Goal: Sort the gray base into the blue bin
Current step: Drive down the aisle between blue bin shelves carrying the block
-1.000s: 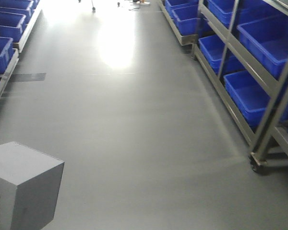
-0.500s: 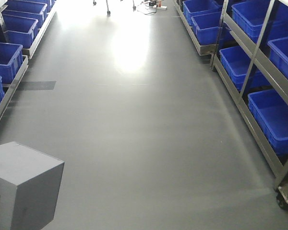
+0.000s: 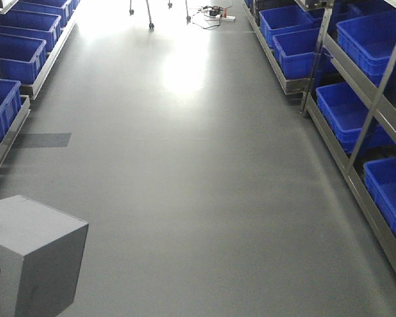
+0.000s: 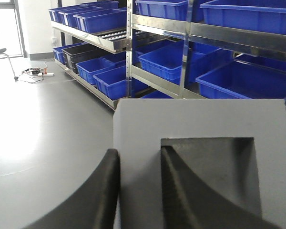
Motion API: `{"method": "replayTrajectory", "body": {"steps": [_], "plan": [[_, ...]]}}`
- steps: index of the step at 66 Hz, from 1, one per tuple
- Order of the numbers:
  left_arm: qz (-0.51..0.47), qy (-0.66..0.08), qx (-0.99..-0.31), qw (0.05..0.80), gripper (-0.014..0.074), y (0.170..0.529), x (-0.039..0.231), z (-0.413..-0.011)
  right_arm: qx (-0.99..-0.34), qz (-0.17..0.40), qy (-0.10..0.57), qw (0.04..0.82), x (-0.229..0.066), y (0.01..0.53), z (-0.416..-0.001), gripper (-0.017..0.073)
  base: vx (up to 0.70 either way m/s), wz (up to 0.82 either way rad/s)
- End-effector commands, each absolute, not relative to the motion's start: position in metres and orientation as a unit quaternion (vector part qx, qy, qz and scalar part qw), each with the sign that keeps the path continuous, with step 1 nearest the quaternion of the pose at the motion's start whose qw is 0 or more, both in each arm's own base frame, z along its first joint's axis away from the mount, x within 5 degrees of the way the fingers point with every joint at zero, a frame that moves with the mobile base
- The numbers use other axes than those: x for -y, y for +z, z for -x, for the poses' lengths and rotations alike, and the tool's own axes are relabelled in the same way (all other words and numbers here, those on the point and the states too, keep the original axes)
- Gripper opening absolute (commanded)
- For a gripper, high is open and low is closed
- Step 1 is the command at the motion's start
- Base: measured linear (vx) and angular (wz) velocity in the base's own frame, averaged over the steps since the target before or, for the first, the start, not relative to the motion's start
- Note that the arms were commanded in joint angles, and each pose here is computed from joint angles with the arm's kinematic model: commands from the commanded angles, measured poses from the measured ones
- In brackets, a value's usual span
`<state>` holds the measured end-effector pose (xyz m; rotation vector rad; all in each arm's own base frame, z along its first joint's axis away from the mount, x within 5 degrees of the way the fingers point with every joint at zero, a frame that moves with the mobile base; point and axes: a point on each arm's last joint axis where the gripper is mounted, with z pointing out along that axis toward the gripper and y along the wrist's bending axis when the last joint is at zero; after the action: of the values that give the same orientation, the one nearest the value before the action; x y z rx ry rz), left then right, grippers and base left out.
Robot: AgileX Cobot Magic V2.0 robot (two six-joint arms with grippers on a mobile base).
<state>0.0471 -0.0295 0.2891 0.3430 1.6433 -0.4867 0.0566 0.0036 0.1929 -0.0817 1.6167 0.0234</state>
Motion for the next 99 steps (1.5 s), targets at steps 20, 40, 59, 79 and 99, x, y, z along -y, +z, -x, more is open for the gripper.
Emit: {"method": "replayTrajectory", "body": {"steps": [20,40,59,79,99], "plan": [[-0.132,-0.233,-0.681,0.682,-0.0006,0.3072,0.0285,-0.0468,-0.696,0.040,0.004,0.717,-0.0035,0.1959,-0.0564,-0.0009,0.48,0.07],[-0.132,-0.233,-0.681,0.682,-0.0006,0.3072,0.0285,-0.0468,-0.696,0.040,0.004,0.717,-0.0035,0.1959,-0.0564,-0.0009,0.48,0.13],[-0.132,-0.233,-0.681,0.682,-0.0006,0.3072,0.0285,-0.0468,-0.696,0.040,0.004,0.717,-0.0035,0.1959,-0.0564,-0.0009,0.45,0.07],[-0.132,-0.233,-0.681,0.682,-0.0006,0.3072,0.0285,-0.0468,-0.696,0.040,0.004,0.717,-0.0035,0.1959,-0.0564,-0.0009,0.44,-0.02],[-0.132,-0.233,-0.681,0.682,-0.0006,0.3072,0.0285,-0.0468,-0.696,0.040,0.004,0.717,-0.0035,0.1959,-0.0564,-0.0009,0.44,-0.01]]}}
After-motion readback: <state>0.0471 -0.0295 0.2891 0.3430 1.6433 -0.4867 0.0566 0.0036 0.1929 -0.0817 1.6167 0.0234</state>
